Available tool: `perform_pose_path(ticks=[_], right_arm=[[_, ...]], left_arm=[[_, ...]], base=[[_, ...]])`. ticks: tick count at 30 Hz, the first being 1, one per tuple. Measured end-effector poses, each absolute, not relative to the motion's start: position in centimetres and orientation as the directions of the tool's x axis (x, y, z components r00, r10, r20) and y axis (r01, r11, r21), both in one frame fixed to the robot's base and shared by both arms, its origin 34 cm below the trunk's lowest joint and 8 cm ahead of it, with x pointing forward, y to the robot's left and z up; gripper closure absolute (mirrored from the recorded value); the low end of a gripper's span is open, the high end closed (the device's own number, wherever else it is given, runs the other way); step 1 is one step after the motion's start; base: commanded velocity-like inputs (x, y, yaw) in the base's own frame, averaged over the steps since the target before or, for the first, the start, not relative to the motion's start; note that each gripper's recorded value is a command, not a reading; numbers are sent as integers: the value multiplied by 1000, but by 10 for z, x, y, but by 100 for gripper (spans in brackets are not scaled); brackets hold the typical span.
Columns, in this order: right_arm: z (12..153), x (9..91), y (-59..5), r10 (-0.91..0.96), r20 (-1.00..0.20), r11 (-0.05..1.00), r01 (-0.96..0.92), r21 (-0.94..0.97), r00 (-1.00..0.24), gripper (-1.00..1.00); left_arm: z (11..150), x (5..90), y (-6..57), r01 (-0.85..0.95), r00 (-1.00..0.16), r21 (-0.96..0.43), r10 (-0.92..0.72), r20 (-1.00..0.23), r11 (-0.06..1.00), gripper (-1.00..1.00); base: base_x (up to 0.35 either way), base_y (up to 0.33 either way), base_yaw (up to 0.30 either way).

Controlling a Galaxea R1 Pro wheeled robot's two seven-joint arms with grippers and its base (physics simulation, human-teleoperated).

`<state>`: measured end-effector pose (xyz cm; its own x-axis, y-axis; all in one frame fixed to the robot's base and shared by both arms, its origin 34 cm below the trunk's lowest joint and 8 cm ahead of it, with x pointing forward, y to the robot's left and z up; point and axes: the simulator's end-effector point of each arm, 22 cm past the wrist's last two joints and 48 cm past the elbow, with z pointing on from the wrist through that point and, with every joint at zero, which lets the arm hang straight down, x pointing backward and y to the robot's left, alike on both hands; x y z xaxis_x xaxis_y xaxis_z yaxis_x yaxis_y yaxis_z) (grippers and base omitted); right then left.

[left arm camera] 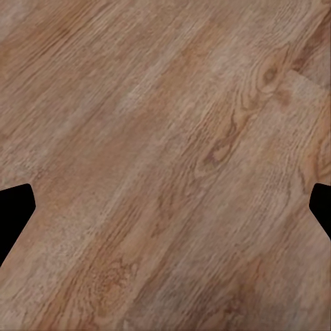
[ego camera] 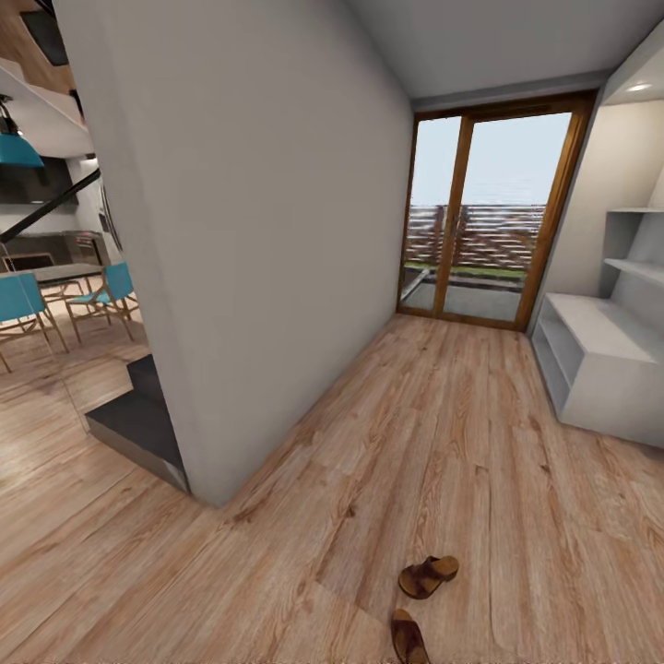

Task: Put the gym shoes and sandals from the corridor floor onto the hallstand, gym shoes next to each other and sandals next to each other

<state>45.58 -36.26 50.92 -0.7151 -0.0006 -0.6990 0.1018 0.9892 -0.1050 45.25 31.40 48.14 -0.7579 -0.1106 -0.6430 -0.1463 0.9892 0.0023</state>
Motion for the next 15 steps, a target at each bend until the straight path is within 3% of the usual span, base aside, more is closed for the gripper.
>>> perform_pose_path(ticks=[15], right_arm=[[477, 449, -364, 0, -690, 989, 103, -109, -724, -100]], left_arm=[[450, 447, 314, -148, -764, 4, -112, -635, 989, -100]], base=[[0, 0, 0]])
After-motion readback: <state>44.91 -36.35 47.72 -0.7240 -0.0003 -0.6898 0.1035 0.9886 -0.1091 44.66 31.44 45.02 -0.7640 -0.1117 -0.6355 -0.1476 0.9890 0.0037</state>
